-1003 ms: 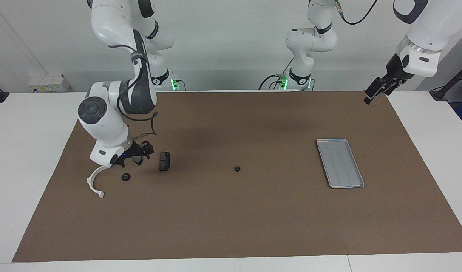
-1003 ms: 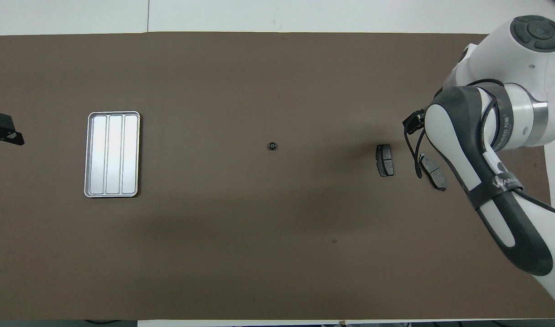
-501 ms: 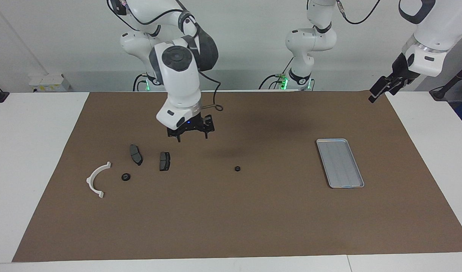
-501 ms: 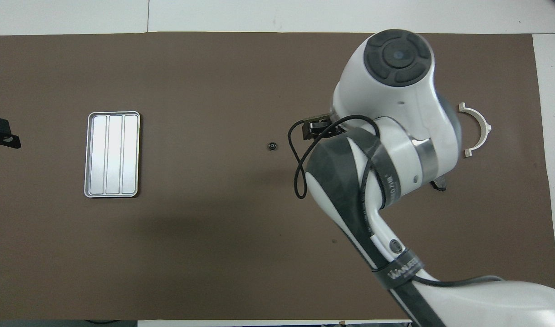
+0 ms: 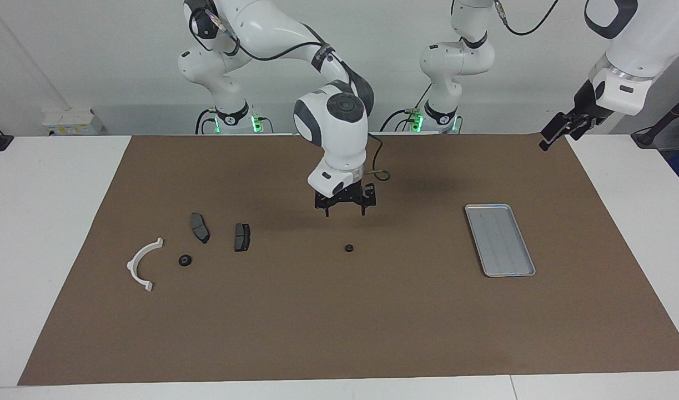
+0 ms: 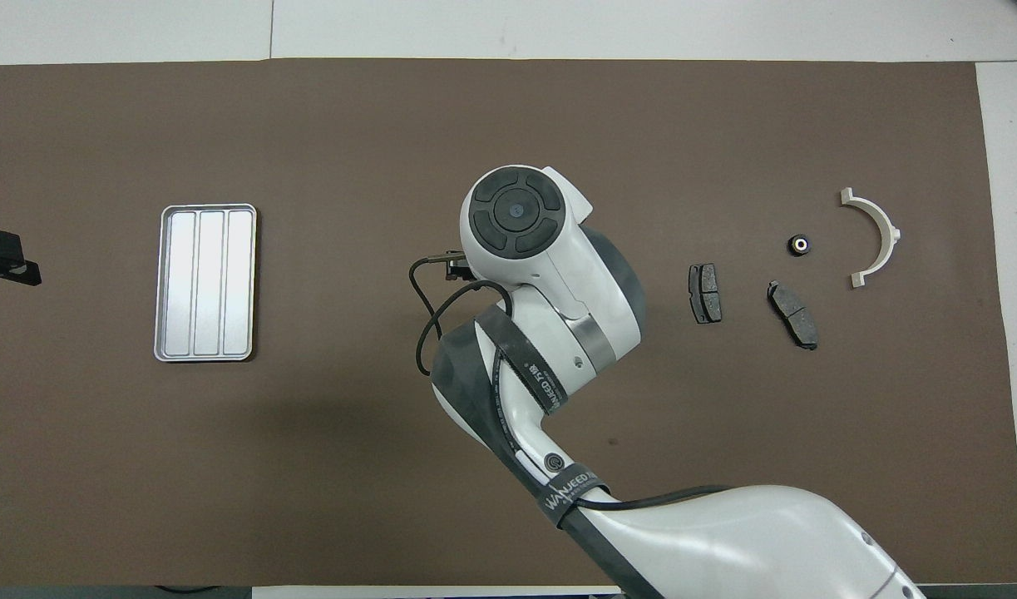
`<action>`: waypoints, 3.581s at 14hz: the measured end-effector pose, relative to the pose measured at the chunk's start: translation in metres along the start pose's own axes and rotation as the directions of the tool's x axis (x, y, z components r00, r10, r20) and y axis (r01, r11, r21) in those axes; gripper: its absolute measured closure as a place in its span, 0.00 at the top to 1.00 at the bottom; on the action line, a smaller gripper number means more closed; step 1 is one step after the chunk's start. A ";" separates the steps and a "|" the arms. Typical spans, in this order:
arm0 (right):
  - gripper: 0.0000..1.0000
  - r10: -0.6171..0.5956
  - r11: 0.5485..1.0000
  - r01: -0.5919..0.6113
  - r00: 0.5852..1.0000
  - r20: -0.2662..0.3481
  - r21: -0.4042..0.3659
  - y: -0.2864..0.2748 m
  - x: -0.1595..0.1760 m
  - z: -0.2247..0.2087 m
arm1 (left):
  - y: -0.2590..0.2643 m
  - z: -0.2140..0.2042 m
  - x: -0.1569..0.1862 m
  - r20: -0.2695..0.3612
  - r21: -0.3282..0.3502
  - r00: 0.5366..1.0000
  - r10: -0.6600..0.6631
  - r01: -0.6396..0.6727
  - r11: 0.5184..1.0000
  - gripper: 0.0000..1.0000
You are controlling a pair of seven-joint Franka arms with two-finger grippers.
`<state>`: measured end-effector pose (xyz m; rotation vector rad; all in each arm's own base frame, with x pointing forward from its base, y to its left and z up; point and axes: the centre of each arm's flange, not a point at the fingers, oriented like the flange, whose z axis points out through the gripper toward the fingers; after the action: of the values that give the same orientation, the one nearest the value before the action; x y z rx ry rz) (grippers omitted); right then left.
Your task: Place bearing gear from tray to pile
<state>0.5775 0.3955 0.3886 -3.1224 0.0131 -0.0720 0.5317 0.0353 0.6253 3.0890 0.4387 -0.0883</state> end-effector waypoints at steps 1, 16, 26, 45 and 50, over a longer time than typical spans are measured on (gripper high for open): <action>1.00 0.003 1.000 -0.003 1.000 -0.007 0.002 -0.001 0.004 0.016 | 0.000 -0.001 -0.001 -0.002 -0.001 1.000 0.000 0.000 1.000 1.00; 1.00 -0.002 1.000 0.003 1.000 -0.023 0.027 -0.004 0.016 0.077 | 0.034 0.005 -0.011 0.009 0.009 0.998 0.064 -0.064 0.998 1.00; 0.90 -0.011 1.000 0.011 1.000 -0.009 0.026 -0.003 0.016 0.098 | 0.035 0.004 -0.011 0.008 0.009 0.998 0.067 -0.067 0.998 1.00; 0.23 -0.007 1.000 0.007 1.000 0.001 0.016 0.001 0.017 0.100 | 0.035 0.004 -0.011 0.008 0.009 0.998 0.067 -0.067 0.998 1.00; 0.23 -0.026 1.000 0.026 0.999 0.048 -0.010 0.047 0.049 0.070 | 0.035 0.004 -0.011 0.008 0.009 0.998 0.067 -0.067 0.998 1.00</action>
<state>0.6289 0.3499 0.3196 -3.1340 -0.0276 0.0021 0.5305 -0.0020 0.6222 3.1075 0.3349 -0.1019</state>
